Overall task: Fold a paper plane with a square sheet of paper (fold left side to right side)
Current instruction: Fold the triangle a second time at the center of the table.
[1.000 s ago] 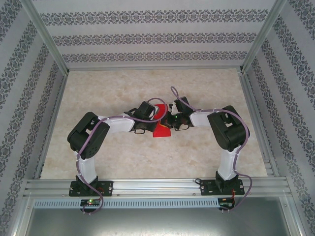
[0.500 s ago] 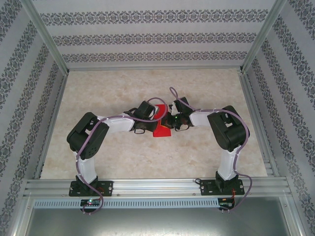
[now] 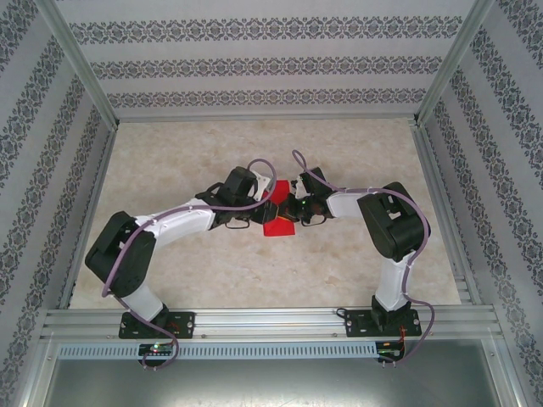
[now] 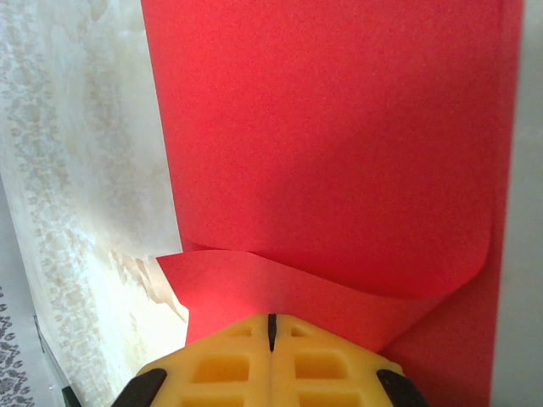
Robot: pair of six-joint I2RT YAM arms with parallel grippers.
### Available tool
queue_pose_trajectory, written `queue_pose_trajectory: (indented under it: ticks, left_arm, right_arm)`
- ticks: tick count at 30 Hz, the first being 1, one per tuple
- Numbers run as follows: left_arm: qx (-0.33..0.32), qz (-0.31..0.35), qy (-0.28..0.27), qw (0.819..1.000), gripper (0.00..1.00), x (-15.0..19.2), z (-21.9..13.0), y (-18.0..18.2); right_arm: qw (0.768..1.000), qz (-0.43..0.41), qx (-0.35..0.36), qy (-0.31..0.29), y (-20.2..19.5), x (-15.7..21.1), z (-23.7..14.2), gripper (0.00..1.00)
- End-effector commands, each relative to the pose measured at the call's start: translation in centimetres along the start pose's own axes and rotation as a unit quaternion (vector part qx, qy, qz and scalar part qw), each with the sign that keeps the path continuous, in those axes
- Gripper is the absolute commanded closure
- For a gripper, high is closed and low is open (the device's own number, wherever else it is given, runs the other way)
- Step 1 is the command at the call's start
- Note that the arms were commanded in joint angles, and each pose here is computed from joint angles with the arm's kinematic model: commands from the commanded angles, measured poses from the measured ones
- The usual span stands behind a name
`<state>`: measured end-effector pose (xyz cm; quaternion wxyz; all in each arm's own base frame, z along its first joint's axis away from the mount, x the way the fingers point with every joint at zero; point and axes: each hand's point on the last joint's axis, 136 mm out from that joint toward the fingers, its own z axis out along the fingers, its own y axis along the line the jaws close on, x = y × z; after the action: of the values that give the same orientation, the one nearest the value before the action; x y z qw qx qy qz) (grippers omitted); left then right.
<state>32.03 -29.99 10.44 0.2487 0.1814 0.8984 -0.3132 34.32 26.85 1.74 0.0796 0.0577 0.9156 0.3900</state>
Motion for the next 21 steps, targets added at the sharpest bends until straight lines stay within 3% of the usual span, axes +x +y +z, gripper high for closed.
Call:
queue_pose_trajectory:
  ticks: [1,7,21]
  left_arm:
    - [0.063,-0.057,0.030,0.996,0.78,1.9,1.3,-0.9]
    - [0.092,-0.080,0.062,0.991,0.80,3.0,3.4,-1.0]
    - [0.035,-0.108,0.068,0.991,0.82,4.3,4.6,2.5]
  right_arm:
    - [0.999,0.007,0.040,0.009,-2.0,0.7,0.5,1.00]
    - [0.999,0.005,0.040,0.011,-1.9,0.7,0.5,1.00]
    - [0.999,-0.003,0.048,0.015,-1.9,0.7,0.2,1.00]
